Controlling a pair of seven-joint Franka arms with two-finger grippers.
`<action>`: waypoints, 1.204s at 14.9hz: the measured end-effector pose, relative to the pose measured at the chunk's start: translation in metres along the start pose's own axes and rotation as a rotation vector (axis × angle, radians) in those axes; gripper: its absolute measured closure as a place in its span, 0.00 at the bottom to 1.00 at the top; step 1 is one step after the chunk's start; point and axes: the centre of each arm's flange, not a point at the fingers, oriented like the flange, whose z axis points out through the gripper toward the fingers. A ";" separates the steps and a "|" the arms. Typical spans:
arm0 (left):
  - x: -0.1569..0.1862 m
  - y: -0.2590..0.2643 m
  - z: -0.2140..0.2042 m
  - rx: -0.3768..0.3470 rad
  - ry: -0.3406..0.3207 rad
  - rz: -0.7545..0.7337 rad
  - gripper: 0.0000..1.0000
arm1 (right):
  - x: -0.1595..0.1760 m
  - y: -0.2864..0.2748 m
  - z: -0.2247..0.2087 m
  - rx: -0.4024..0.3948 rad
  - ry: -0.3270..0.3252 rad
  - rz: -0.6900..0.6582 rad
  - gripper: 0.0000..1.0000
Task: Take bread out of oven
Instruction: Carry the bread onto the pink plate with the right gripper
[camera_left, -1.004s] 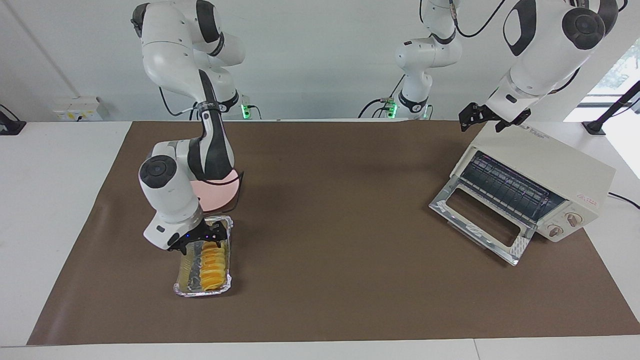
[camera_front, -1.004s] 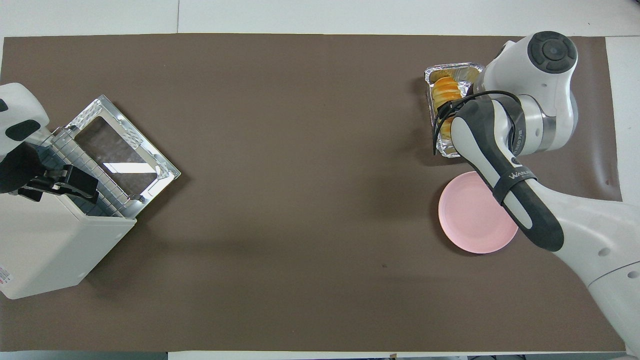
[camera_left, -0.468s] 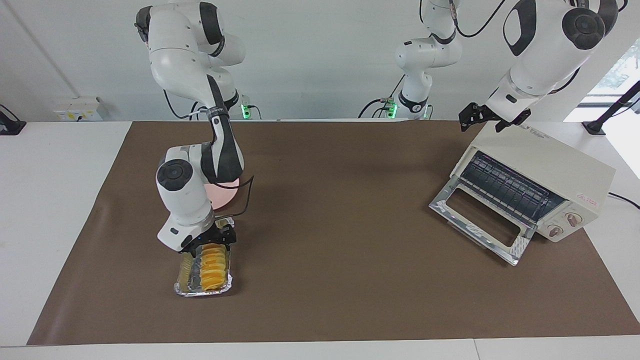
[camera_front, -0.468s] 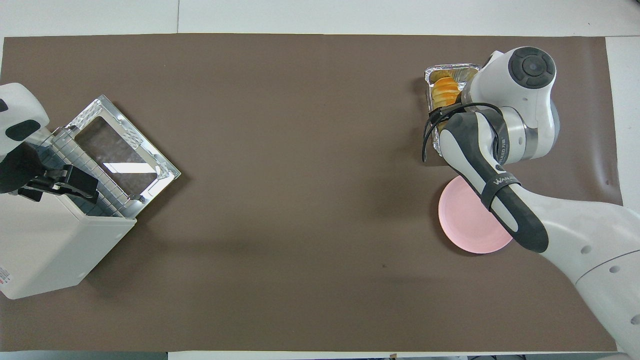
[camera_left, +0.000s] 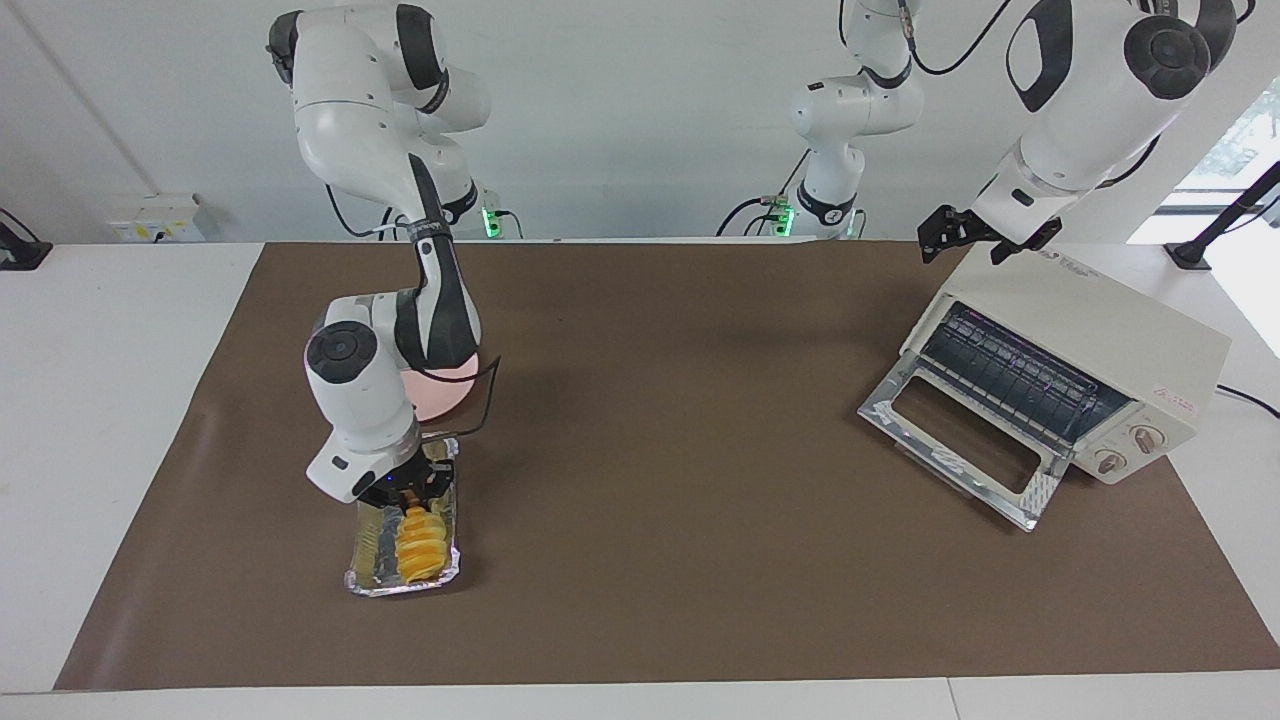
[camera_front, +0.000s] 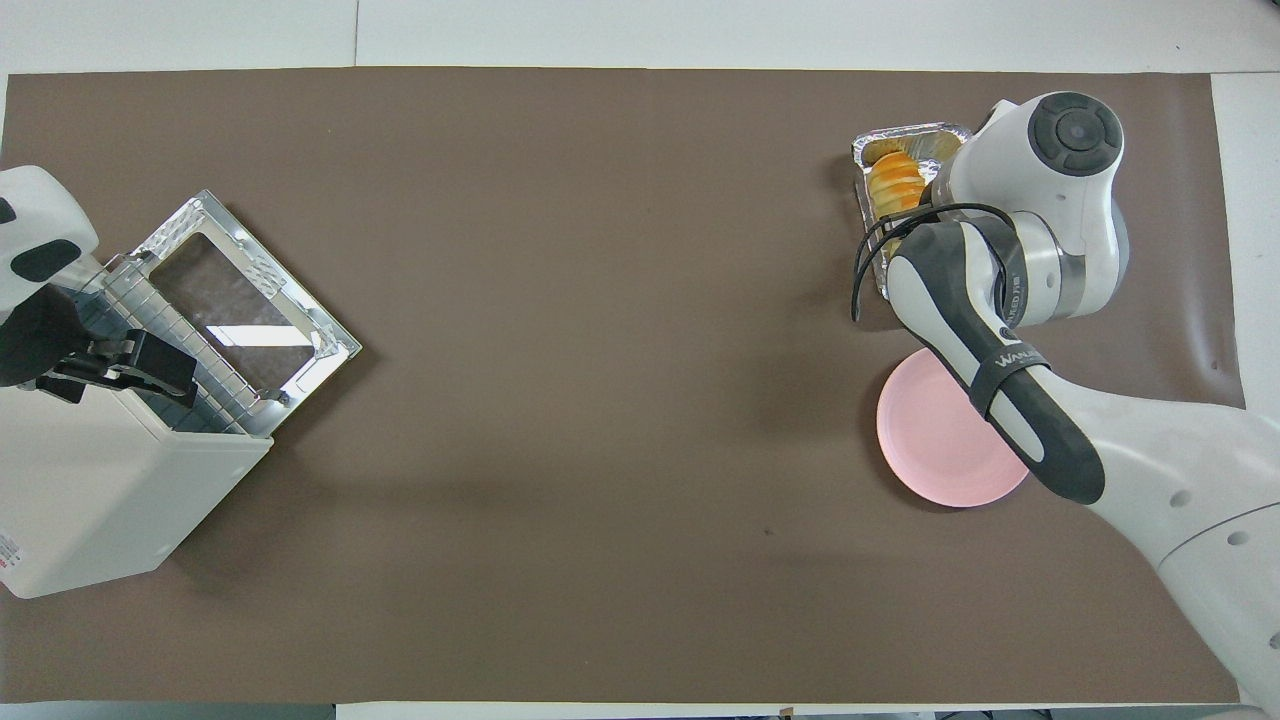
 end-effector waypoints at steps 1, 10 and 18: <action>0.000 0.000 0.000 0.000 0.000 0.000 0.00 | 0.000 0.001 0.000 0.000 0.000 0.001 0.81; 0.000 0.000 0.000 0.000 0.000 0.000 0.00 | 0.002 0.006 -0.038 -0.005 -0.075 0.002 0.90; 0.000 0.000 0.000 0.000 0.000 0.000 0.00 | -0.044 0.002 -0.144 -0.004 -0.168 0.001 0.90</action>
